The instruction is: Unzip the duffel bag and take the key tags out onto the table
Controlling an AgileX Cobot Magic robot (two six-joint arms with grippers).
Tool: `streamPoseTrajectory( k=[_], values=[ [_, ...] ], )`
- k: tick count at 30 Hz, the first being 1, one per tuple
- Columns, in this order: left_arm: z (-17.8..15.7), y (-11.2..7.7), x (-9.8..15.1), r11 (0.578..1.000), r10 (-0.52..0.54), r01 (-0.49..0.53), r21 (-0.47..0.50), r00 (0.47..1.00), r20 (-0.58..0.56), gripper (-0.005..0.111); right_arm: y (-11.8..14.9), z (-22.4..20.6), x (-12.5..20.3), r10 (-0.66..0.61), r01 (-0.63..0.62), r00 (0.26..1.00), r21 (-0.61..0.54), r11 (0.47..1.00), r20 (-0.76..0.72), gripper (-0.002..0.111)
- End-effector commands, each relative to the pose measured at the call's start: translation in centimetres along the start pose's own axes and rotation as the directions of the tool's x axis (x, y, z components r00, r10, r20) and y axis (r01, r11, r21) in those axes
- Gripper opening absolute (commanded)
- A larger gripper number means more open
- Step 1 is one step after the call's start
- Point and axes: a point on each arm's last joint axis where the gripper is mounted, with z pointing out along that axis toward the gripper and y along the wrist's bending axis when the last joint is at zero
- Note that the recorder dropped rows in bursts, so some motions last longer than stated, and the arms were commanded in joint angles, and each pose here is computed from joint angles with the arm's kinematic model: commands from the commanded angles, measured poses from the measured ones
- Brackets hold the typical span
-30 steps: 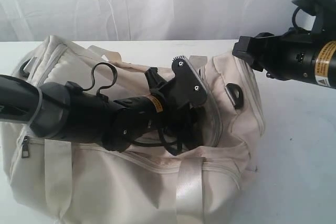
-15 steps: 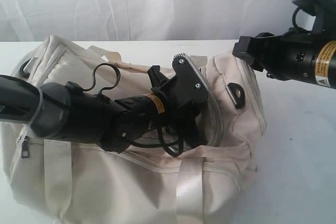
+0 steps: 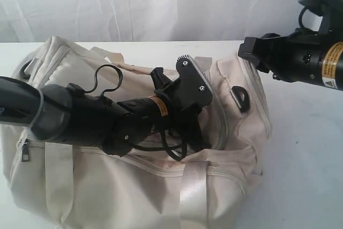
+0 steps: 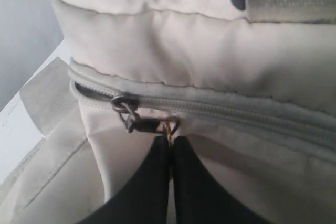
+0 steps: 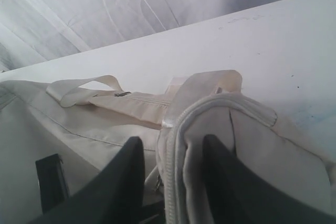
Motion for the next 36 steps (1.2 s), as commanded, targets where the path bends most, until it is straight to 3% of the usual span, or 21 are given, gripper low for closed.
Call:
streamPoseTrajectory(
  k=[1, 12, 20, 27, 31, 36],
  values=[
    [0.0, -0.1, 0.2, 1.0, -0.012, 0.012, 0.01, 1.0, -0.016, 0.0, -0.1, -0.2, -0.5, -0.01, 0.01, 1.0, 0.009, 1.0, 0.019, 0.035],
    [-1.2, 0.1, -0.7, 0.998, -0.013, 0.017, 0.054, 0.998, -0.069, 0.0, -0.3, -0.2, -0.5, -0.012, 0.011, 1.0, 0.031, 0.999, 0.017, 0.037],
    [-3.7, 0.0, -3.3, 0.994, -0.052, 0.058, 0.097, 0.996, -0.067, 0.0, -0.1, -0.2, -0.5, -0.017, 0.017, 1.0, 0.009, 1.0, 0.018, 0.054],
    [-5.6, -0.8, -4.7, 0.986, -0.037, 0.052, 0.161, 0.994, -0.099, 0.0, 0.8, -0.2, -0.4, -0.093, 0.094, 0.995, -0.078, 0.992, 0.02, 0.067],
    [-6.2, -1.3, -5.6, 0.983, -0.044, 0.056, 0.173, 0.996, -0.074, 0.0, 0.6, -0.2, -0.3, -0.123, 0.124, 0.992, -0.06, 0.991, 0.009, 0.067],
    [-7.5, -3.4, -6.4, 0.964, -0.008, 0.037, 0.263, 0.994, -0.113, 0.0, 0.4, 0.0, -0.2, -0.132, 0.131, 0.991, -0.053, 0.99, -0.001, 0.067]
  ],
)
